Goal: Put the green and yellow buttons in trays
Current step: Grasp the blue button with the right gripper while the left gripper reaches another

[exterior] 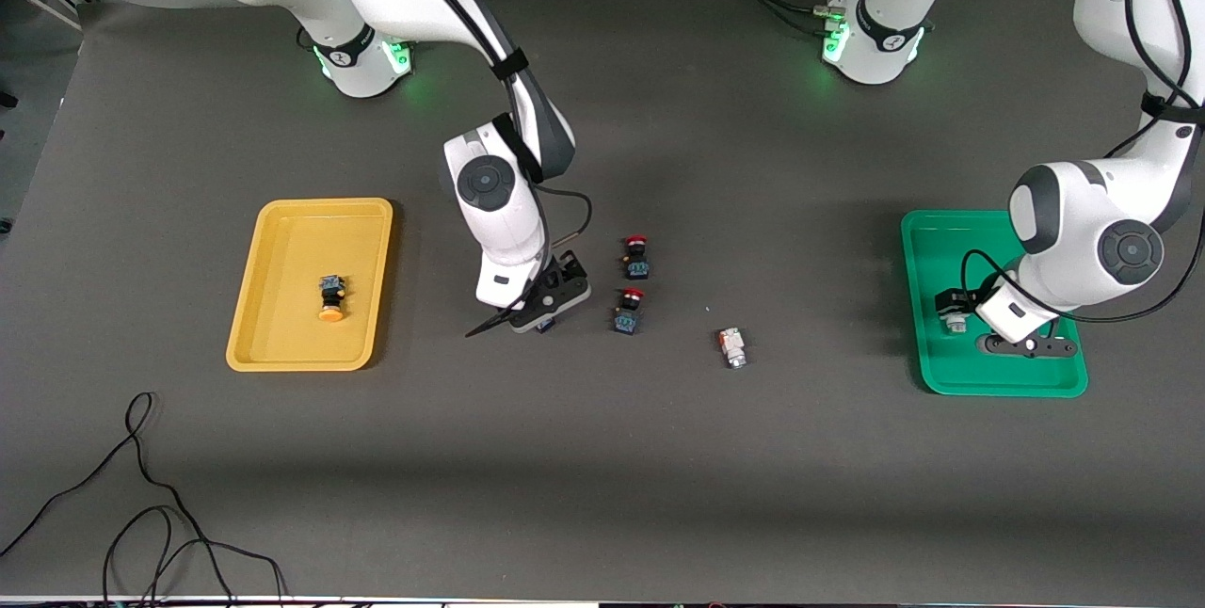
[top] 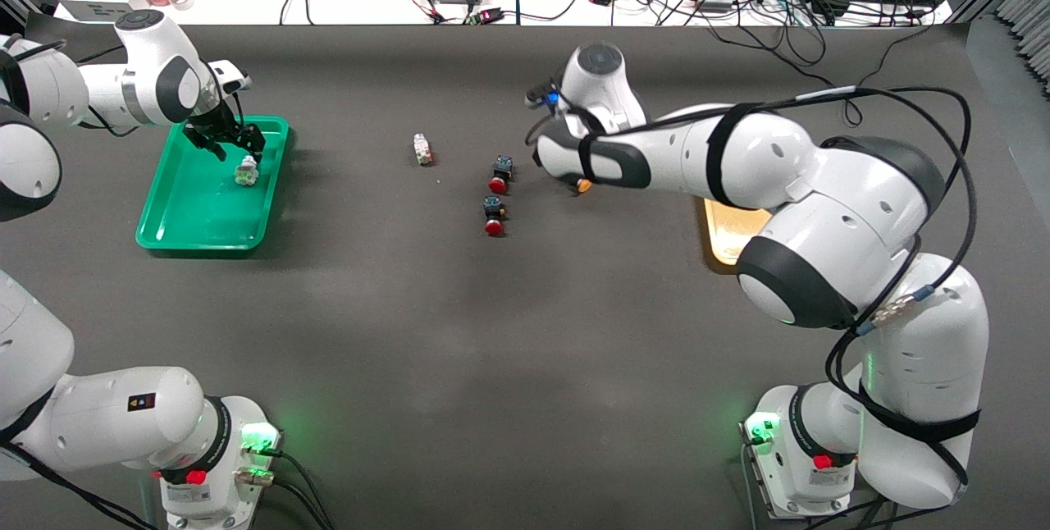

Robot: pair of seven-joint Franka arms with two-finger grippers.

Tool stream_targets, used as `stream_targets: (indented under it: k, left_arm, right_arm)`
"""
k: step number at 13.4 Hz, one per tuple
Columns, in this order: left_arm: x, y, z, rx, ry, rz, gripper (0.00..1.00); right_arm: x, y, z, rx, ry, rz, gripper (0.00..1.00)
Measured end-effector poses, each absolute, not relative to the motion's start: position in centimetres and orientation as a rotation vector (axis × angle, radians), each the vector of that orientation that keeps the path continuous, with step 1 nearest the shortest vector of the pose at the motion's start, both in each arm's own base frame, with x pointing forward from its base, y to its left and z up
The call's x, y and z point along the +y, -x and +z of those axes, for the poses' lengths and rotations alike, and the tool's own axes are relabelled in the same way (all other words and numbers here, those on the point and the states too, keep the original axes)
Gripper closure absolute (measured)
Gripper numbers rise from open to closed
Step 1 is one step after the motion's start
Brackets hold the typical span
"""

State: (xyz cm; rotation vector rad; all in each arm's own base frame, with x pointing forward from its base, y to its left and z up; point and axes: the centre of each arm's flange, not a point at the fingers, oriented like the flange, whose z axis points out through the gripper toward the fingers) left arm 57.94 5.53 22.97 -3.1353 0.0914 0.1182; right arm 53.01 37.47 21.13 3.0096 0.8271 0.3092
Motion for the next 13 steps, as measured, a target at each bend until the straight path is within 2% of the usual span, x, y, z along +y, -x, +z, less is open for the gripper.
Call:
stream_targets:
  k: [1,5,6,7,8,11,13]
  left_arm:
    - [5.6,-58.1,23.3,0.091,3.135,0.110,0.03]
    - [5.3,-59.9,29.7,0.052,3.162,0.163,0.03]
    - [4.5,-60.6,32.1,0.048,3.186,0.172,0.03]
    - [3.4,-61.1,34.0,0.056,3.207,0.165,0.03]
    - [2.1,-61.6,35.2,0.057,3.223,0.144,0.02]
    - [-3.6,-61.9,35.8,-0.010,3.238,0.136,0.02]
    - [-9.2,-61.7,35.6,-0.085,3.234,0.109,0.02]
  right_arm:
    - [36.0,-52.7,19.6,0.847,-2.979,0.340,0.00]
    - [35.1,-51.7,16.4,0.873,-2.935,0.361,0.00]
    - [35.1,-51.8,16.5,0.874,-2.935,0.364,0.06]
    - [35.2,-51.9,16.6,0.873,-2.936,0.369,0.07]
    - [35.2,-51.9,16.8,0.872,-2.937,0.373,0.15]
    - [35.3,-52.3,17.4,0.811,-2.984,0.394,0.54]
    - [35.5,-52.6,18.5,0.781,-3.012,0.421,0.56]
